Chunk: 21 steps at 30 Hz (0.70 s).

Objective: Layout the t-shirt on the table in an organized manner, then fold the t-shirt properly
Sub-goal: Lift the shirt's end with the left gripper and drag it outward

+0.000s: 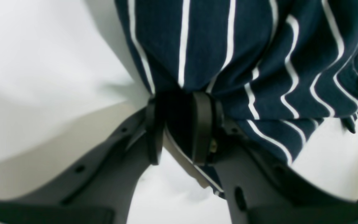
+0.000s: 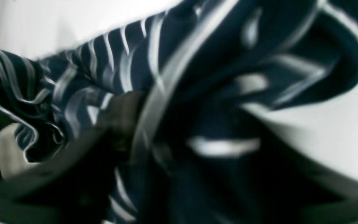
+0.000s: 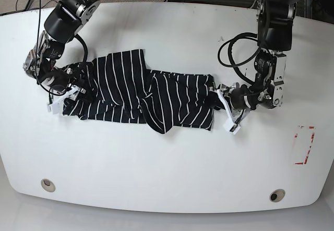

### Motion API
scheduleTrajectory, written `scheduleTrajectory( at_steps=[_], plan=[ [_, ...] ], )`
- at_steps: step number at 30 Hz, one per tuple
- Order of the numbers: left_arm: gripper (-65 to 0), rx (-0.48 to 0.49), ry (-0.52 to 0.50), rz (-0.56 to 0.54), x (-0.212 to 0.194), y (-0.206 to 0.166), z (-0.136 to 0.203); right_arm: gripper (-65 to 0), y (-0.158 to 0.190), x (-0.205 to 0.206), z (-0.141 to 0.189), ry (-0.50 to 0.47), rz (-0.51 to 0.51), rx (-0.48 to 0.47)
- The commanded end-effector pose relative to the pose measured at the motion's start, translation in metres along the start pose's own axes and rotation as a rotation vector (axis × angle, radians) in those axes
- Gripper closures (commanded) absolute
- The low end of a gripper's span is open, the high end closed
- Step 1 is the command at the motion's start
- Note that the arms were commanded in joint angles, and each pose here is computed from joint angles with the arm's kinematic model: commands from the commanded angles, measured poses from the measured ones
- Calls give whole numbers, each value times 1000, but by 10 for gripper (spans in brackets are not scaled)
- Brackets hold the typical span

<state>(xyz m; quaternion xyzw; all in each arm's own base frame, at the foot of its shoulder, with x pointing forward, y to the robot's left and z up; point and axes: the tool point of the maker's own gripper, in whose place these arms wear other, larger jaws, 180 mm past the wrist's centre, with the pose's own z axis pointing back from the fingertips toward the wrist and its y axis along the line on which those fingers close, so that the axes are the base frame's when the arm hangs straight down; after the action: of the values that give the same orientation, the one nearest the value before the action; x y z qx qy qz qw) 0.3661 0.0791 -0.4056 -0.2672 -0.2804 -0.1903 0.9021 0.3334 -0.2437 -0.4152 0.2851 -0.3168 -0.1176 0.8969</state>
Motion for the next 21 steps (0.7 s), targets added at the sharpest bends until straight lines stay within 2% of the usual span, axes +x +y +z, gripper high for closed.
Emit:
scheduleTrajectory(
  at_steps=[1, 2, 4, 11, 17, 20, 21],
  plan=[
    [-128, -5, -91, -58, 37, -6, 13, -127, 1, 9, 1, 1, 30, -9],
    [-128, -3, -113, -84, 46, -10, 18, -60, 1, 9, 2, 1, 36, -13],
    [-128, 1, -140, -113, 56, -14, 24, -36, -2, 12, 5, 4, 49, -22],
    [-128, -26, -227, -190, 80, -39, 41, -55, -4, 13, 6, 12, 65, -31],
    [-129, -63, -218, -155, 82, -44, 29, -55, -5, 13, 7, 10, 64, -33],
    [-165, -102, -193, -128, 84, -53, 10, -55, -6, 14, 8, 9, 64, -34],
    [-197, -111, -172, -115, 82, -53, 3, -55, -6, 14, 8, 11, 67, -35]
  ],
)
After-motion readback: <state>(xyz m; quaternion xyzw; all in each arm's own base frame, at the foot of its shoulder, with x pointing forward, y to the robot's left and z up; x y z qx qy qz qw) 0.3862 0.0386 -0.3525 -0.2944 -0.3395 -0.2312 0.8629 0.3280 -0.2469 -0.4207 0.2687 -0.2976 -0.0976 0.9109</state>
